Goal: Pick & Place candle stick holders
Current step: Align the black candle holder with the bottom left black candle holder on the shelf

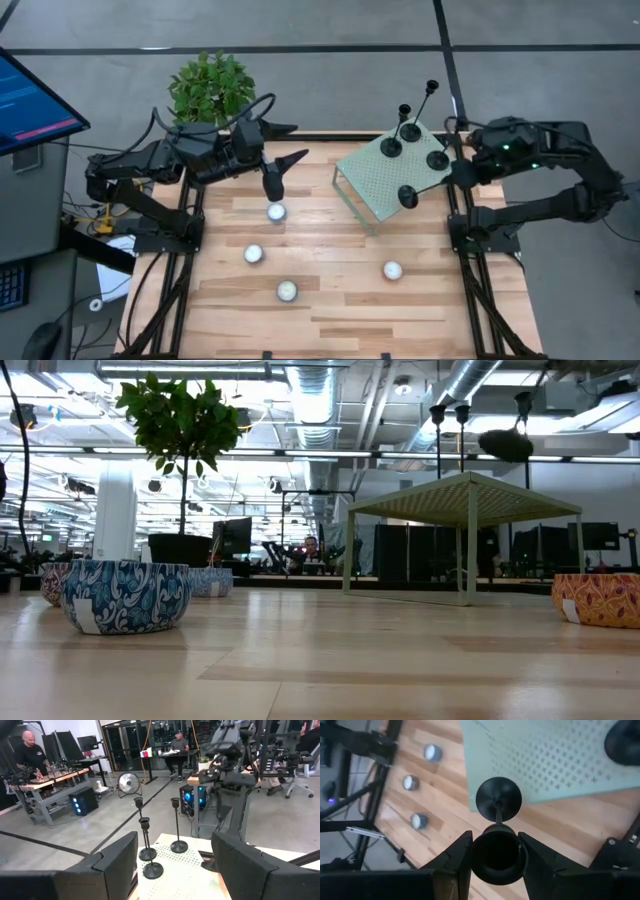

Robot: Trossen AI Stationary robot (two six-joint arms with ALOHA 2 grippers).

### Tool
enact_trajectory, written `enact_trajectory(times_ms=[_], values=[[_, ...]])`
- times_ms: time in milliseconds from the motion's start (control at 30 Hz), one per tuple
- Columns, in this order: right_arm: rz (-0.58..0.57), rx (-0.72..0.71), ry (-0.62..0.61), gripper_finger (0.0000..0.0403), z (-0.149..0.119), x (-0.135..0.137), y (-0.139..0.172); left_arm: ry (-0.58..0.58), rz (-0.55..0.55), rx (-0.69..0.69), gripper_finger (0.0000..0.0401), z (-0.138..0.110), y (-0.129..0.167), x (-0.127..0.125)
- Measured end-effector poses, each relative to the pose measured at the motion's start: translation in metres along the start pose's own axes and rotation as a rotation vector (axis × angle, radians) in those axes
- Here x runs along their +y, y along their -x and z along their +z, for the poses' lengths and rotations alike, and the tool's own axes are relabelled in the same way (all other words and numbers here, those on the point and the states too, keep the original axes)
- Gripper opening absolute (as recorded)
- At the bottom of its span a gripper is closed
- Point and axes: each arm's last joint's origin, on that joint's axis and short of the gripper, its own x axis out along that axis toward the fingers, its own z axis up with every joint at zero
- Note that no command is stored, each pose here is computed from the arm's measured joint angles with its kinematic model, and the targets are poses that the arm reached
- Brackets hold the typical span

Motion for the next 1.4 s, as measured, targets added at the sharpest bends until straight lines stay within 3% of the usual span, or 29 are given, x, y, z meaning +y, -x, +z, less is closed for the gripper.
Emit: enact_trajectory(times_ms=[467, 1400], values=[[-0.122, -0.207, -0.065, 0.0121, 0.018, -0.002, 0.007, 0.006, 0.000, -0.004, 0.0254, 0.001, 0.002, 0.001], [-0.188, -0.115, -0.088, 0.0121, 0.024, -0.006, -0.018, 0.006, 0.000, -0.004, 0.0254, 0.001, 0.002, 0.001]])
